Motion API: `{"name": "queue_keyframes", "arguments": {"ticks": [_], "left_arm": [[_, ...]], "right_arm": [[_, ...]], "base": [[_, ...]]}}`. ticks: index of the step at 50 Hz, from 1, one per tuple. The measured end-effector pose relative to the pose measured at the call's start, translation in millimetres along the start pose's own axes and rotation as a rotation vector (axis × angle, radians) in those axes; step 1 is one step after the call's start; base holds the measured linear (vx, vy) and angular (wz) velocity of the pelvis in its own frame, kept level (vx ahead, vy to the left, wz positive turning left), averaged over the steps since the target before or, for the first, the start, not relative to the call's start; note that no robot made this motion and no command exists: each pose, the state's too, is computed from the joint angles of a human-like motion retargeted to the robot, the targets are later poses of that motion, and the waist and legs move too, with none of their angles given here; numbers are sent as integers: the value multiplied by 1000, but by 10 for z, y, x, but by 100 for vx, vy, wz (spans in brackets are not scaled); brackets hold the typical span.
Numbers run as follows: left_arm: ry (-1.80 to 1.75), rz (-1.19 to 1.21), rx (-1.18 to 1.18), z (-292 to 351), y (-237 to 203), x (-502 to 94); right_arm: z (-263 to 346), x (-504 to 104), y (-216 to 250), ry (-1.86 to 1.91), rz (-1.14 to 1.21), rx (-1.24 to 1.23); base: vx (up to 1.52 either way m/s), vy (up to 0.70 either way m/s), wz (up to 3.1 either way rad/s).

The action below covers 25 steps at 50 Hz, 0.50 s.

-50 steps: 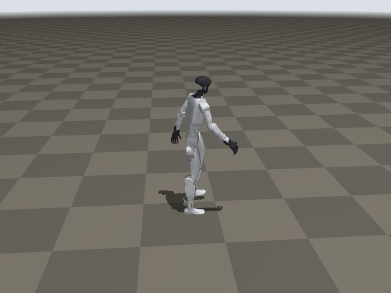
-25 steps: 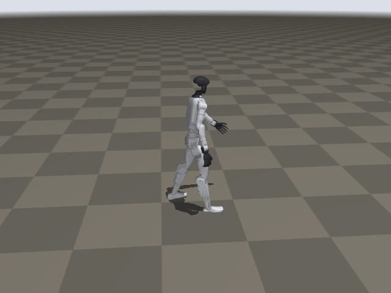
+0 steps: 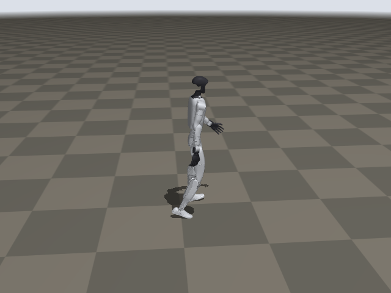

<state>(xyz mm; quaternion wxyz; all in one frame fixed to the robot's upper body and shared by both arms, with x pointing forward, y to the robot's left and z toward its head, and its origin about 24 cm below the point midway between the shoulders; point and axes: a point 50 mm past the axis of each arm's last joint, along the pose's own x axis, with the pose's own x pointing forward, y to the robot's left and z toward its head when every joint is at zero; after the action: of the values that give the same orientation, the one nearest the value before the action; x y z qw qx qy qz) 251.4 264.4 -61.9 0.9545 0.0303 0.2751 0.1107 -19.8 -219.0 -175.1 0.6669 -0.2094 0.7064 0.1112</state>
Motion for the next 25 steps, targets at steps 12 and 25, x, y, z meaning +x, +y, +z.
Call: {"name": "queue_keyframes", "arguments": {"ticks": [12, 25], "left_arm": [[802, 471, -207, -2182, 575, -1594], [1291, 64, 5, -2823, 450, -3002]], "right_arm": [[1868, -751, -1695, -466, -470, 216], [2520, -2200, -2612, -1046, -832, 232]], "base": [[-42, -21, -18], [-34, -6, 45]]}}
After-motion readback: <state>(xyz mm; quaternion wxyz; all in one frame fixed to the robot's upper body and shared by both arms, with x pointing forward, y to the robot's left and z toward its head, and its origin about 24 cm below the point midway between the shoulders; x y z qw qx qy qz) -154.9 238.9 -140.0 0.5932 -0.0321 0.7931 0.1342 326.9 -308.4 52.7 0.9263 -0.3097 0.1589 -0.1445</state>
